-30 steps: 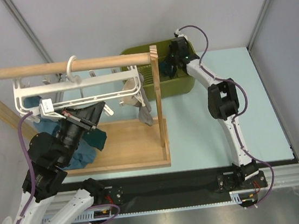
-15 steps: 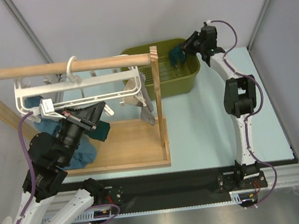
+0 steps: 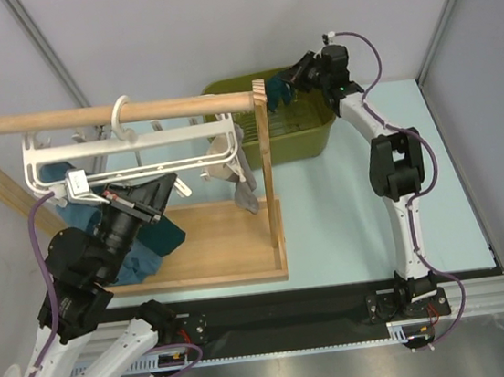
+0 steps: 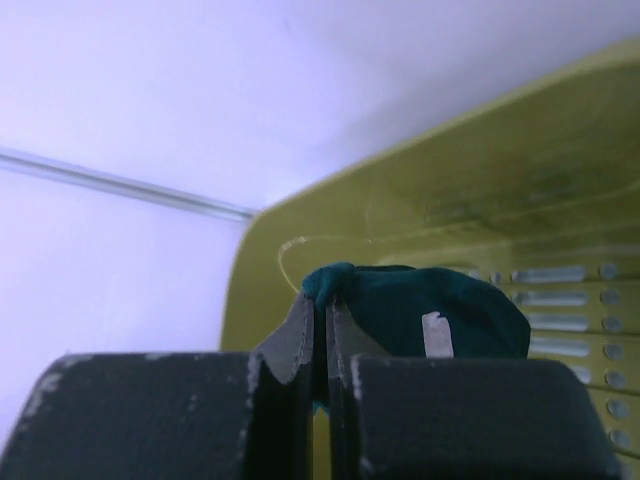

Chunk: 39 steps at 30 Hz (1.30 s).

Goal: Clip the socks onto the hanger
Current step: Adjust the sock in the bin.

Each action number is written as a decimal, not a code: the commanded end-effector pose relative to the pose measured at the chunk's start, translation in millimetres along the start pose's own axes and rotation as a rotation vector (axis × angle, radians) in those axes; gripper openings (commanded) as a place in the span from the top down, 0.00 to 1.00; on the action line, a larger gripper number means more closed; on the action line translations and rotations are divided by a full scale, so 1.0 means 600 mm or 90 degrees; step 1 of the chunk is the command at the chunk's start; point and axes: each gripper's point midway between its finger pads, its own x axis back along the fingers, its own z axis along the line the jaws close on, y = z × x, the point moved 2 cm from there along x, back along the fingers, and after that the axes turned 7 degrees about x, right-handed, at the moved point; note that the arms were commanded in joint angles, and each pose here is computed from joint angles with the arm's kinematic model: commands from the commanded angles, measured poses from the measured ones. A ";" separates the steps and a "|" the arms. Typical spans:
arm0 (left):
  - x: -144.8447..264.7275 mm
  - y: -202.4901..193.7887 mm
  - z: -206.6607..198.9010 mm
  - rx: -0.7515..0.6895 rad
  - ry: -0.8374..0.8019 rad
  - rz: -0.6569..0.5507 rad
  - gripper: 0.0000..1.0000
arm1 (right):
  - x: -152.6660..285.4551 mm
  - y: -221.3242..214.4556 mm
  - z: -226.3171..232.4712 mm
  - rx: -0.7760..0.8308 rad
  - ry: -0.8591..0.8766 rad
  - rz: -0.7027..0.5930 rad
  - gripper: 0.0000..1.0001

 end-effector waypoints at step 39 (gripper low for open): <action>0.021 -0.063 0.095 -0.035 0.139 0.101 1.00 | -0.016 -0.040 -0.056 0.506 -0.247 0.053 0.14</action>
